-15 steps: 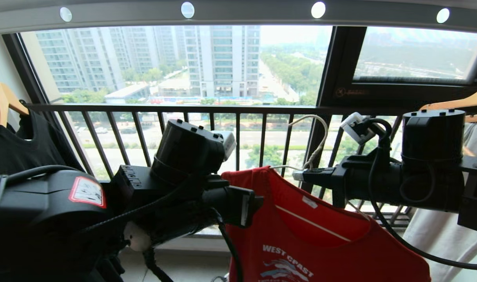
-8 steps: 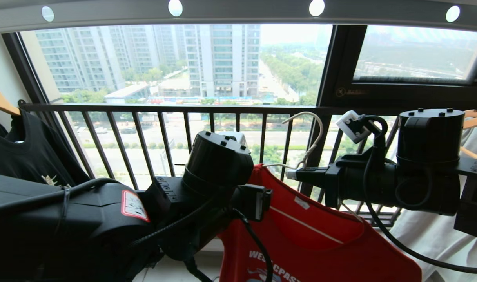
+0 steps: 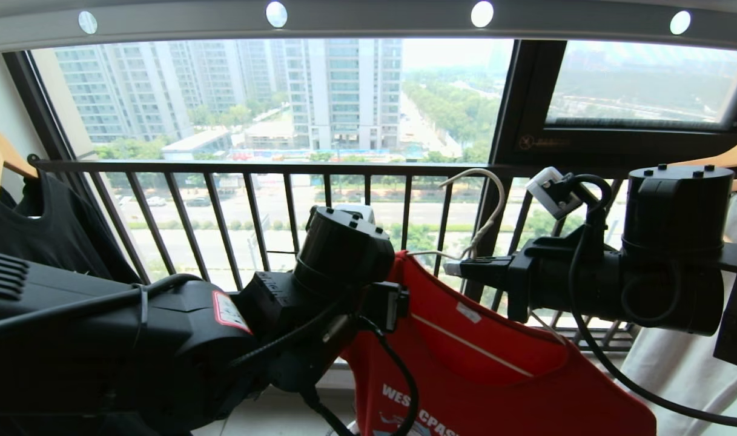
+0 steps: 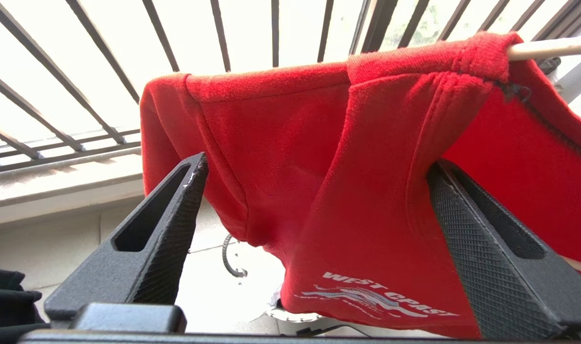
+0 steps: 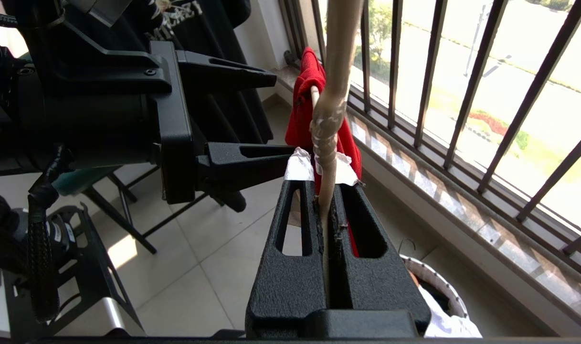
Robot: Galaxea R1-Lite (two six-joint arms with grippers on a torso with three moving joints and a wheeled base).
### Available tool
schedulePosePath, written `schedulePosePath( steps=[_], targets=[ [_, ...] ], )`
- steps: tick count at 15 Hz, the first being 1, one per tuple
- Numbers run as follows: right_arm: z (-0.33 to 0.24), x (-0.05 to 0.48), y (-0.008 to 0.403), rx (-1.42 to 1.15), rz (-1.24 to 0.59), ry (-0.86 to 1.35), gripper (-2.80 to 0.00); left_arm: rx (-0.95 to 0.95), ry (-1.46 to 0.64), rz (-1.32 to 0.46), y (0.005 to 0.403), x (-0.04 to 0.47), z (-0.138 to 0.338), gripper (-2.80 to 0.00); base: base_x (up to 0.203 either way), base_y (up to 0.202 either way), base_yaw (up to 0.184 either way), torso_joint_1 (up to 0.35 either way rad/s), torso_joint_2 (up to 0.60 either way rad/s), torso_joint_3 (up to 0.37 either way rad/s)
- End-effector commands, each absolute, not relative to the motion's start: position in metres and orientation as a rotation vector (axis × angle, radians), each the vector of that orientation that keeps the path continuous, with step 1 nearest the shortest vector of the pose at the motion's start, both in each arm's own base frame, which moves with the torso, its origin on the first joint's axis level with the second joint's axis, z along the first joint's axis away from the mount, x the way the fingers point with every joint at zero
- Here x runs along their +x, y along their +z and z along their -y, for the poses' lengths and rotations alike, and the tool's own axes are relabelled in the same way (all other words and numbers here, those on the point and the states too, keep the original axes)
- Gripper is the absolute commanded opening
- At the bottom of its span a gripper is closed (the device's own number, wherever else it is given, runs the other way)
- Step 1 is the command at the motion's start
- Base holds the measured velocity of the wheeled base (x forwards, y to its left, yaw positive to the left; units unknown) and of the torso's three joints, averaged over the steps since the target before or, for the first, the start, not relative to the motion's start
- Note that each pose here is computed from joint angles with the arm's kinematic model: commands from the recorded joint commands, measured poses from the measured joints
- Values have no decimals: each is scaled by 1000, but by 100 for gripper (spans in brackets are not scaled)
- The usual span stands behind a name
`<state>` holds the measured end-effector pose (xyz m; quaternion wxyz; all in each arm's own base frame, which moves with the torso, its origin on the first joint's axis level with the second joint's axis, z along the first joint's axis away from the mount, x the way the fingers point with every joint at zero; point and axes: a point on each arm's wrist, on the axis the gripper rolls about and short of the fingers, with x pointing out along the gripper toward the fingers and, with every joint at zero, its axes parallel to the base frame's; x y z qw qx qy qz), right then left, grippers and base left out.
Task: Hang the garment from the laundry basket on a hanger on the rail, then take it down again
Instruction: Take the clothes off the clothes rack
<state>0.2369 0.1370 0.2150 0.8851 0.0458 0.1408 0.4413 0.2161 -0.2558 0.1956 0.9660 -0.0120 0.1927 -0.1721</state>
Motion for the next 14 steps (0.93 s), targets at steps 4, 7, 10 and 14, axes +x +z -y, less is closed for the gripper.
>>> schedulePosePath(
  steps=[4,7,10,14],
  targets=[
    [-139,231,217,94,-283,940,-280,-48,-344,-365,195,220,258,0,0,0,0,0,0,0],
    [-140,229,219,93,-279,944,-280,-46,-343,-367,194,221,258,0,0,0,0,0,0,0],
    [-139,229,220,92,-273,942,-280,-37,-329,-373,191,225,257,0,0,0,0,0,0,0],
    [-136,231,220,93,-269,929,-280,-27,-290,-356,194,236,246,0,0,0,0,0,0,0]
  ],
)
